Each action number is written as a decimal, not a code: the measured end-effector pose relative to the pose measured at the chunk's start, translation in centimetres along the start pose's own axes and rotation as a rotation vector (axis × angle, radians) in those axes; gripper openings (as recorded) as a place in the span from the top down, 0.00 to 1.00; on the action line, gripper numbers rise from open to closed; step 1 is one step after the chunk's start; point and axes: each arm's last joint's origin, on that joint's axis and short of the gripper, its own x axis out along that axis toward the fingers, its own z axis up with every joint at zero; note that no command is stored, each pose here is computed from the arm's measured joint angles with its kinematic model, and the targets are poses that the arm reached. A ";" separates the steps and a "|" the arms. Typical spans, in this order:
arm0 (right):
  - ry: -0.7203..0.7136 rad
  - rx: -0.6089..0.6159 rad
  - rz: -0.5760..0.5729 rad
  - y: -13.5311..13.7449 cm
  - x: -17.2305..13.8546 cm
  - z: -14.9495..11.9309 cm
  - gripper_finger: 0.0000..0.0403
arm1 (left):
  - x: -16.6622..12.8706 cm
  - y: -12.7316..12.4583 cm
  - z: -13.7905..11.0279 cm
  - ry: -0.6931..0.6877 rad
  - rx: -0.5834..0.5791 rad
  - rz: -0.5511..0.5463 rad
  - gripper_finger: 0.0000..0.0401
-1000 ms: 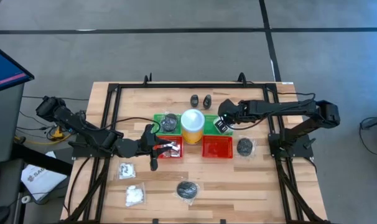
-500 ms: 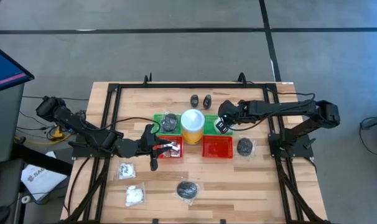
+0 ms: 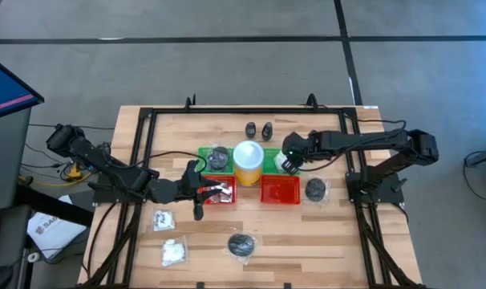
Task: Pick & Place Travel size toiletries
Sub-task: Put the right hairbrush into the left green basket
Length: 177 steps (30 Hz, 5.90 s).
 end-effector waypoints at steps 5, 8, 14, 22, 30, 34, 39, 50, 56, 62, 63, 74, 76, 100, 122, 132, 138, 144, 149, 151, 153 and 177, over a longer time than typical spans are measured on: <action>0.045 -0.021 -0.010 0.5 -0.4 -0.9 0.68 | 0.0 0.0 0.0 0.000 0.000 0.000 0.78; 0.036 -0.037 0.007 1.0 -1.3 -1.5 0.68 | 0.0 0.0 0.0 0.000 0.000 0.000 0.78; 0.020 0.008 0.027 0.6 -3.5 -2.9 0.70 | 0.0 0.0 0.0 0.003 0.002 0.001 0.78; 0.008 0.093 0.078 -0.3 -4.3 -7.1 0.71 | 0.0 0.0 -0.1 0.006 0.005 0.002 0.78; 0.111 0.102 0.065 -0.6 -4.0 -9.4 0.71 | 0.0 0.0 -0.1 0.006 0.004 0.002 0.78; 0.172 0.121 -0.002 -0.7 -3.8 -10.0 0.71 | 0.0 0.0 -0.1 0.006 0.005 0.002 0.78; 0.225 0.107 -0.040 -0.5 -3.2 -10.2 0.70 | 0.0 0.0 -0.1 0.006 0.005 0.002 0.78; 0.302 0.092 -0.137 -1.4 -0.6 -11.8 0.70 | 0.0 0.0 -0.1 0.006 0.005 0.002 0.78; 0.266 0.103 -0.089 -1.6 0.1 -12.0 0.70 | 0.0 0.0 -0.1 0.006 0.004 0.002 0.78; 0.261 0.107 -0.069 -1.9 0.9 -12.2 0.70 | 0.0 0.0 -0.1 0.005 0.004 0.002 0.78; 0.262 0.108 -0.054 -1.9 1.2 -12.2 0.70 | 0.0 0.0 -0.1 0.006 0.004 0.002 0.78; 0.266 0.099 0.025 -2.0 2.1 -12.0 0.70 | 0.0 0.0 -0.1 0.006 0.004 0.002 0.78; 0.268 0.100 0.023 -2.0 2.3 -11.9 0.70 | 0.0 0.0 -0.1 0.006 0.004 0.002 0.78; 0.258 0.114 0.095 -2.2 4.2 -12.8 0.70 | 0.0 0.0 -0.1 0.006 0.004 0.002 0.78; 0.220 0.091 0.137 -2.1 2.9 -11.8 0.99 | 0.0 0.0 -0.1 0.006 0.004 0.002 0.78; 0.161 0.086 0.171 -2.4 0.4 -10.6 1.00 | 0.0 0.0 -0.1 0.006 0.004 0.002 0.78; 0.092 0.076 0.214 -2.5 -1.8 -10.0 1.00 | 0.0 0.0 -0.1 0.006 0.003 0.002 0.78; 0.007 0.055 0.300 -1.9 -4.4 -9.0 1.00 | 0.0 0.0 -0.1 0.006 0.004 0.002 0.78; -0.065 0.017 0.336 -1.2 -6.3 -8.4 1.00 | 0.0 0.0 -0.1 0.005 0.001 0.002 0.78; -0.089 0.003 0.345 -1.0 -6.9 -8.2 1.00 | 0.0 0.0 -0.1 0.005 -0.004 0.002 0.78; -0.111 -0.008 0.352 -0.8 -7.5 -8.1 1.00 | 0.0 0.0 -0.1 0.004 -0.005 0.001 0.78; -0.476 -0.178 0.487 1.6 -12.3 -6.4 1.00 | 2.3 -1.2 -0.2 -0.096 -0.106 -0.011 0.78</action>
